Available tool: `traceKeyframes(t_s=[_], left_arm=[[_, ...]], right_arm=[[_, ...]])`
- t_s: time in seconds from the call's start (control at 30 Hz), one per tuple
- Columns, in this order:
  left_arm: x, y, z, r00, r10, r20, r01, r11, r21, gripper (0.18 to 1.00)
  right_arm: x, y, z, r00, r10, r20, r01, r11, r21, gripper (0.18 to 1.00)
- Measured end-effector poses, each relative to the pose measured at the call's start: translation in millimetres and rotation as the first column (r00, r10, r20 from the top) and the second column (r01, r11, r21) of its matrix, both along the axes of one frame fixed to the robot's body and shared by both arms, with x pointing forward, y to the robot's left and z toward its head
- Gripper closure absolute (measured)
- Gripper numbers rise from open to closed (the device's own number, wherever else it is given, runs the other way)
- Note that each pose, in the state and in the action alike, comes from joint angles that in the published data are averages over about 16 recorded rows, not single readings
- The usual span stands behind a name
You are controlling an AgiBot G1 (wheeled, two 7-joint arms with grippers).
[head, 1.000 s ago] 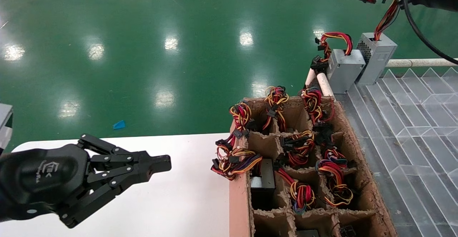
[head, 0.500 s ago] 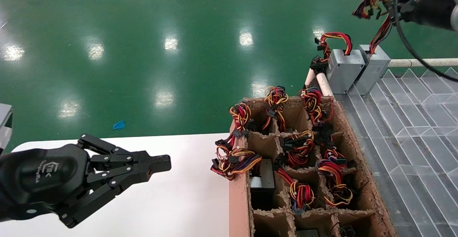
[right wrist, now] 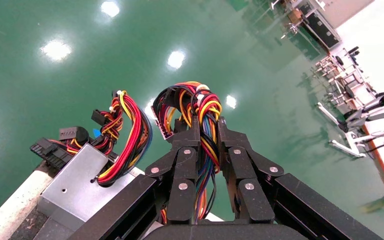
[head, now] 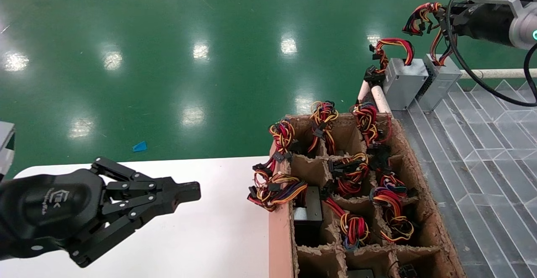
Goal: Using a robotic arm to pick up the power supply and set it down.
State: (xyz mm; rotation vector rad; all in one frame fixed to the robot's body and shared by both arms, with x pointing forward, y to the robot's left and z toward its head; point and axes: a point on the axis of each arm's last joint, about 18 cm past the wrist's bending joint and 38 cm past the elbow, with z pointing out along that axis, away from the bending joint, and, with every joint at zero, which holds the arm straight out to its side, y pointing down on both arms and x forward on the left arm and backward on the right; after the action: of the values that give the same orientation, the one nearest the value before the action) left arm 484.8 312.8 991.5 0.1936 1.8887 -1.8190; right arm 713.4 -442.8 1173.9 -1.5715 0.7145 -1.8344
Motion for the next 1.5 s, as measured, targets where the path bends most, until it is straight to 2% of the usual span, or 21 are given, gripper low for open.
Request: traceKeyframes(t_s=[0.33,0.53,0.73,0.93,1.17,1.33,1.5], left_arm=[[0,0,0,1.000,0.000,0.000,0.000,1.000,0.000,0.993],[0,0,0,1.000,0.000,0.000,0.000,1.000,0.000,0.993],[0,0,0,1.000,0.000,0.000,0.000,1.000,0.000,0.993],[0,0,0,1.000,0.000,0.000,0.000,1.000,0.000,0.993],[0,0,0,1.000,0.000,0.000,0.000,1.000,0.000,0.993],[0,0,0,1.000,0.000,0.000,0.000,1.000,0.000,0.993],[0,0,0,1.000,0.000,0.000,0.000,1.000,0.000,0.992]], right_arm=[[-4,3,10,1.000,0.021,0.017,-0.021,1.000,-0.012,0.898],[-10,8,22,0.998,0.048,0.034,-0.047,0.998,-0.033,0.832],[-14,16,28,0.994,0.099,0.045,-0.097,0.994,-0.050,0.726],[-14,30,18,0.980,0.196,0.043,-0.194,0.980,-0.036,0.595],[-14,51,-12,0.937,0.348,0.031,-0.348,0.937,0.023,0.433],[-21,66,-34,0.888,0.458,0.026,-0.459,0.886,0.066,0.339],[-32,79,-54,0.829,0.559,0.024,-0.558,0.824,0.103,0.262]])
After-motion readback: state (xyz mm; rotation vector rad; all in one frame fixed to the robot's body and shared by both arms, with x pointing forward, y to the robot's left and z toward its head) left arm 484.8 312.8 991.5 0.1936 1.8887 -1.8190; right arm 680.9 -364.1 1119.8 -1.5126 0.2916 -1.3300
